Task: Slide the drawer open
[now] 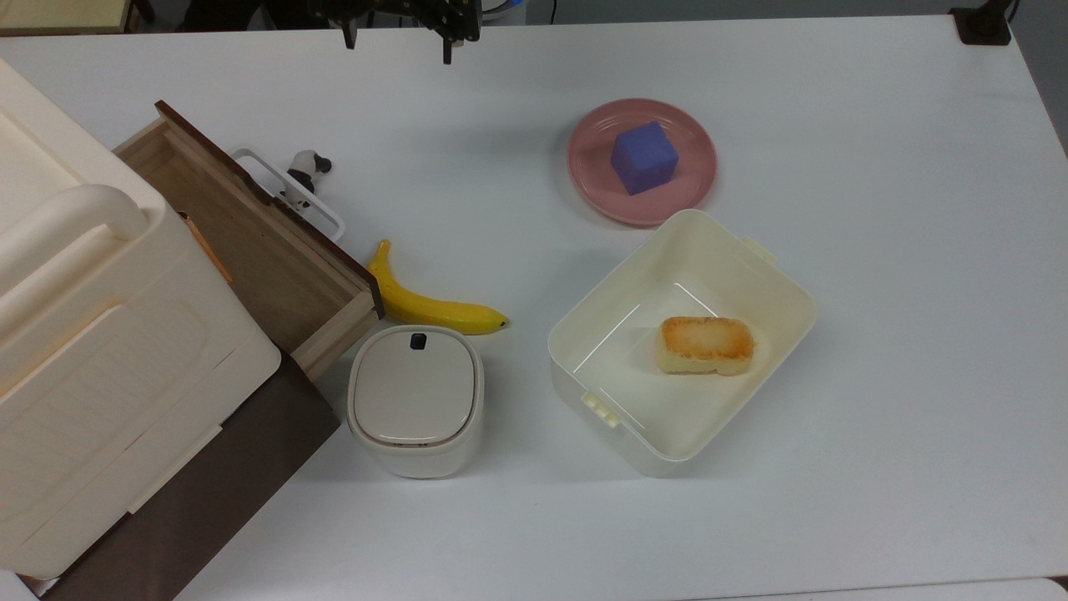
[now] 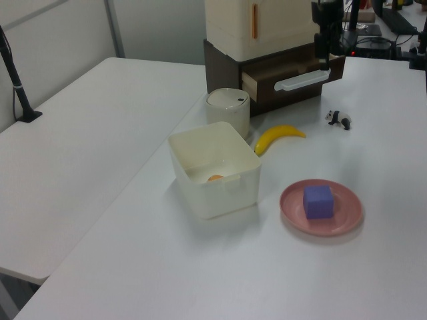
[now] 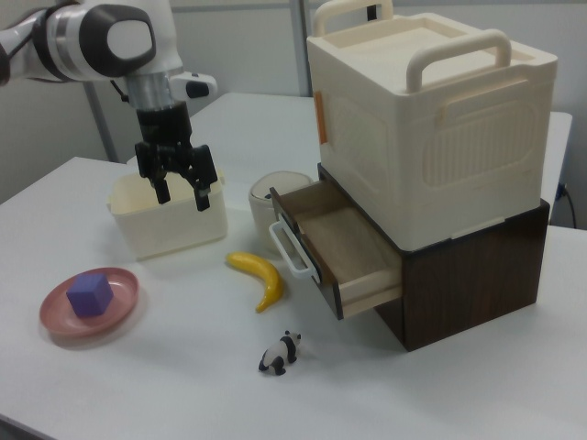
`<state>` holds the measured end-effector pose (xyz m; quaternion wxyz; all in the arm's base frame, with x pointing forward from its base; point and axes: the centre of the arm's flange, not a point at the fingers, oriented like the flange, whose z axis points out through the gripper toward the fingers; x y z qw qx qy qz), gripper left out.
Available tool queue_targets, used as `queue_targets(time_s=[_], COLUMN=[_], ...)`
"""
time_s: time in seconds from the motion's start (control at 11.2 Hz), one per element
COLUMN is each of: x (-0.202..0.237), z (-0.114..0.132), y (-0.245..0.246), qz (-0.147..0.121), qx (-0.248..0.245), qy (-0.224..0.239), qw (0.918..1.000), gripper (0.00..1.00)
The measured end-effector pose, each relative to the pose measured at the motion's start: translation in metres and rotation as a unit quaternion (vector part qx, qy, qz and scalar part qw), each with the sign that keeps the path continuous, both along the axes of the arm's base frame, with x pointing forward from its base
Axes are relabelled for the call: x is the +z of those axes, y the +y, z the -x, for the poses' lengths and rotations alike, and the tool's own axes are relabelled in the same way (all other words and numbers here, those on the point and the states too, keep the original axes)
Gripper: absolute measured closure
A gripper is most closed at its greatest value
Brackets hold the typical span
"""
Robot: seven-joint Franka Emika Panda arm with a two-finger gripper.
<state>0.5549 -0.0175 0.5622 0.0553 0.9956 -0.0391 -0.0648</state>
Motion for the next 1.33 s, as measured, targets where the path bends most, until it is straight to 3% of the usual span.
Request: queue_targets(time_s=[0.27, 0.62, 1.07, 1.33], x=[-0.018, -0.03, -0.03, -0.015], z=[0.001, 0.004, 0.004, -0.003], y=[-0.004, -0.011, -0.021, -0.034], qz=[0.012, 0.009, 0.01, 0.018], qx=[0.04, 0.061, 0.046, 0.002], qy=[0.019, 0.033, 0.029, -0.025], qw=[0.999, 0.9976, 0.9985, 0.9995], gripper=[0.0, 0.0, 0.0, 0.0])
